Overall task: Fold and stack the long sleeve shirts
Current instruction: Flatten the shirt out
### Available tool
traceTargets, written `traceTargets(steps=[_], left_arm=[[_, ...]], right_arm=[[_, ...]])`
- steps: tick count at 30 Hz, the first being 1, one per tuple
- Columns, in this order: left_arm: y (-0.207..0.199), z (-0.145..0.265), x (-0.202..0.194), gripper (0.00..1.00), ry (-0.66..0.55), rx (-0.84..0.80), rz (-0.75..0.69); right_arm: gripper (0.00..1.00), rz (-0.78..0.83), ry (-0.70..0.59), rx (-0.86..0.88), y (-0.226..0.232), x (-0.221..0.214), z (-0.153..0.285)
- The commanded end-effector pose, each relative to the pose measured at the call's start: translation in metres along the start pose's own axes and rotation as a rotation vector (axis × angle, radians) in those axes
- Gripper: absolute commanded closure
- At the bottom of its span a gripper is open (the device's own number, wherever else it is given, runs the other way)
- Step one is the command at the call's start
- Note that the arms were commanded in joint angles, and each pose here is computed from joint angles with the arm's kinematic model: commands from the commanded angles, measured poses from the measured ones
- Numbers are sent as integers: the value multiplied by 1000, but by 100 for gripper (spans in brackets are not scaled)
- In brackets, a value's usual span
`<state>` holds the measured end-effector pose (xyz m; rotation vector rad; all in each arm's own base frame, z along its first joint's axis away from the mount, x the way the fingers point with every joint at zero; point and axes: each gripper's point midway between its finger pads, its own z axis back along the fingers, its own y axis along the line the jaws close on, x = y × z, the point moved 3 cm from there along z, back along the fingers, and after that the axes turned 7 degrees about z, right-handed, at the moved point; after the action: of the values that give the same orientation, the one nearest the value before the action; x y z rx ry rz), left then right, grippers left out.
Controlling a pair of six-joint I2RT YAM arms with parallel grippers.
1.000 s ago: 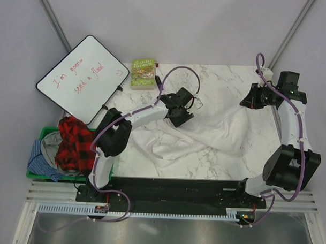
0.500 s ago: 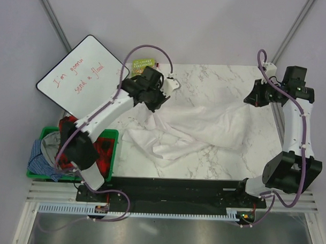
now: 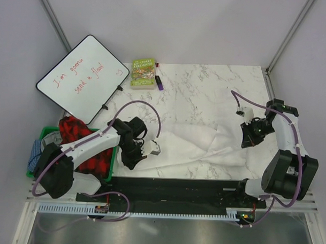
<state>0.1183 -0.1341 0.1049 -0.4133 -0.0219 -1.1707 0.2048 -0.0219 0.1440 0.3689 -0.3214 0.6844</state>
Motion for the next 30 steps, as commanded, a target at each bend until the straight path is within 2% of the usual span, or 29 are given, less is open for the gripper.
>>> traceTargets(steps=[1,3,7,11,13,14,15,16,17,18,19,20,21,22,23,24,25,26,27,28,30], left_arm=[[42,-26,8,98,29,137,9],[61,-29,29,98,-7,202,24],[104,-52,53,98,27,238,94],[163,-50,93,98,-45,291,171],[190,-46,103,98,-67,307,217],[210,-36,124,98,-110,338,215],[222,-28,135,98,-137,359,210],[242,10,169,98,-234,426,191],[254,35,186,98,-283,472,183],[267,51,203,98,-327,500,194],[279,132,242,98,-500,613,174],[286,170,257,98,-592,674,176],[291,202,270,98,-690,715,202],[282,281,281,98,-877,823,170],[279,319,289,98,-997,889,142],[274,347,292,98,-1094,925,130],[258,377,280,98,-1159,952,121],[246,411,285,98,-1295,992,50],[233,427,279,98,-1355,1009,30],[225,421,264,98,-1351,1002,21],[200,430,259,98,-1392,1012,-134]], right_arm=[[100,26,29,-54,-30,2,-21],[100,5,38,-52,-39,5,-33],[100,-35,6,-117,-70,28,-47],[100,-93,-15,-148,-116,54,-64],[100,-105,-68,-203,-141,81,-54],[100,-123,-69,-206,-153,87,-59],[100,-119,-141,-277,-173,119,-35],[100,-135,-151,-286,-186,129,-33],[100,-134,-188,-322,-196,146,-18],[100,-114,-313,-425,-212,190,32],[100,-137,-340,-443,-223,201,45],[100,-145,-410,-493,-229,220,74],[100,-88,-572,-615,-227,256,143],[100,-131,-663,-663,-231,265,172],[100,-113,-751,-720,-223,275,206],[100,-107,-813,-749,-217,279,227],[100,-67,-989,-847,-186,290,292],[100,-60,-1060,-880,-174,290,313],[100,-117,-1055,-857,-182,277,295],[100,-26,-1195,-946,-144,277,348],[100,-19,-1178,-948,-134,265,340]])
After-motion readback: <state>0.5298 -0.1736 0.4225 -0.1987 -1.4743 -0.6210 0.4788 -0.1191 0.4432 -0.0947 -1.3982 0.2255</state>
